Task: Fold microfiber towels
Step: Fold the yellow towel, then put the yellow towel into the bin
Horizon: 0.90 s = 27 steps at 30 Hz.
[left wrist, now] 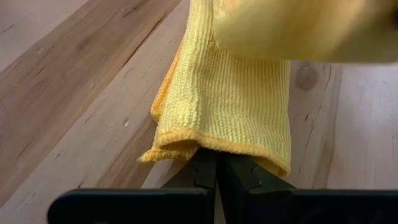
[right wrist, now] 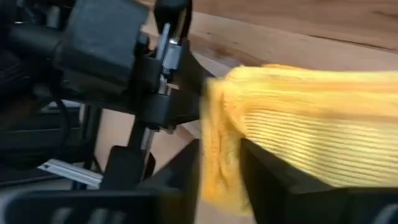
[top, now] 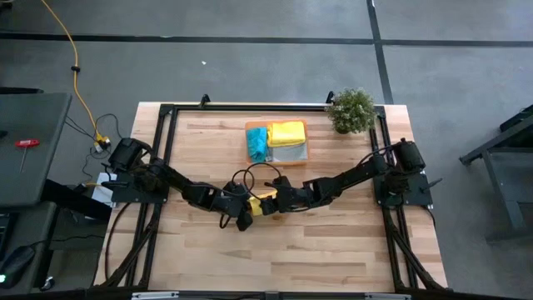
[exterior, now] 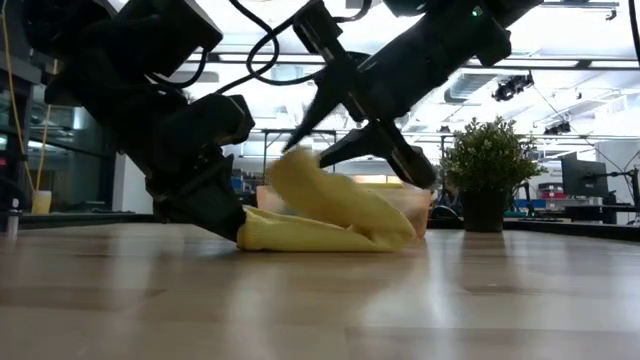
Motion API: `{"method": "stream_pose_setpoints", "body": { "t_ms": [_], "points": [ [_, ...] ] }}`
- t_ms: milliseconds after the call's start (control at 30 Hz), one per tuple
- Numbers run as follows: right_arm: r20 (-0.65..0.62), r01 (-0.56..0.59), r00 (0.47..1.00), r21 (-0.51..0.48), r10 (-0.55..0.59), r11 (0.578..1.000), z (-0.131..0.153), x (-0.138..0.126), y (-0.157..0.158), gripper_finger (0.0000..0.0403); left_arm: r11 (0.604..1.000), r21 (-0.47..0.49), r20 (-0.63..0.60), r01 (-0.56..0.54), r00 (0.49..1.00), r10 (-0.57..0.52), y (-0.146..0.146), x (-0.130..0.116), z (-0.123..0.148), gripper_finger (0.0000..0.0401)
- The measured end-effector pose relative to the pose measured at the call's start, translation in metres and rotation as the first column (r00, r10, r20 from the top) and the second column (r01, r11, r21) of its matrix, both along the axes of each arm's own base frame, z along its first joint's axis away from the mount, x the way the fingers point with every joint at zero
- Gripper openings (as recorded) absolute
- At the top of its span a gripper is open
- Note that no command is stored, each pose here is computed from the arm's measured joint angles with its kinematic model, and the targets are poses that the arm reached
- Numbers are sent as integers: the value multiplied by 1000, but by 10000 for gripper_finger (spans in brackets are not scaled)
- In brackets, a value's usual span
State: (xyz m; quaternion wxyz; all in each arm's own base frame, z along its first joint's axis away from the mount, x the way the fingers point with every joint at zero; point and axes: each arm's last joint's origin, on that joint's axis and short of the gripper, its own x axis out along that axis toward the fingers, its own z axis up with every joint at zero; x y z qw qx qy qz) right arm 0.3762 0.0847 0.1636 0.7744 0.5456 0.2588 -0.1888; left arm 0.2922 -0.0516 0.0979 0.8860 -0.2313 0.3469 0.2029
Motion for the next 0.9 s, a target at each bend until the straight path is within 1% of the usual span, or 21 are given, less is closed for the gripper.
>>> {"method": "stream_pose_setpoints", "body": {
  "t_ms": [67, 133, 200, 267, 333, 400, 467, 533, 633, 733, 800, 900],
  "points": [
    [11, -13, 1000, 2, 13, 1000, 1, 1, -2, 118, 1000, -8, -5, 9, 1000, -9, 0, -1, 3, 0],
    [12, -19, 1000, -18, 19, 1000, 2, 2, -5, 161, 999, -2, -3, 33, 999, -33, 0, -1, 5, 0],
    [21, -38, 999, -47, 39, 998, 3, 2, -6, 202, 998, 18, -38, 61, 997, -60, 0, -5, 8, 0],
    [29, -65, 997, -78, 68, 995, 7, 2, -8, 236, 996, 35, -50, 81, 996, -80, 0, -8, 14, 0],
    [44, -91, 994, -119, 97, 989, 17, 0, -12, 258, 994, 58, -94, 97, 991, -91, 2, -16, 21, 0],
    [23, -121, 992, -181, 128, 976, 28, -6, -16, 269, 990, 93, -98, 103, 991, -94, 4, -23, 32, 0],
    [-6, -140, 990, -251, 143, 958, 41, -15, -19, 271, 988, 118, -54, 102, 994, -96, 5, -29, 46, 0],
    [-79, -163, 986, -306, 146, 938, 52, -29, -22, 272, 985, 136, 11, 106, 994, -109, 6, -31, 61, 0],
    [-186, -223, 969, -358, 165, 907, 67, -51, -23, 272, 985, 138, 98, 108, 988, -122, 6, -31, 78, 0],
    [-274, -267, 947, -384, 167, 884, 78, -72, -22, 272, 978, 151, 136, 144, 977, -165, 5, -23, 90, 0],
    [-330, -289, 930, -392, 159, 873, 83, -86, -21, 272, 972, 170, 146, 160, 972, -185, 5, -10, 96, 0],
    [-370, -280, 921, -407, 123, 869, 90, -99, -23, 272, 962, 194, 111, 193, 970, -217, 7, 11, 95, 0]
  ]
}}
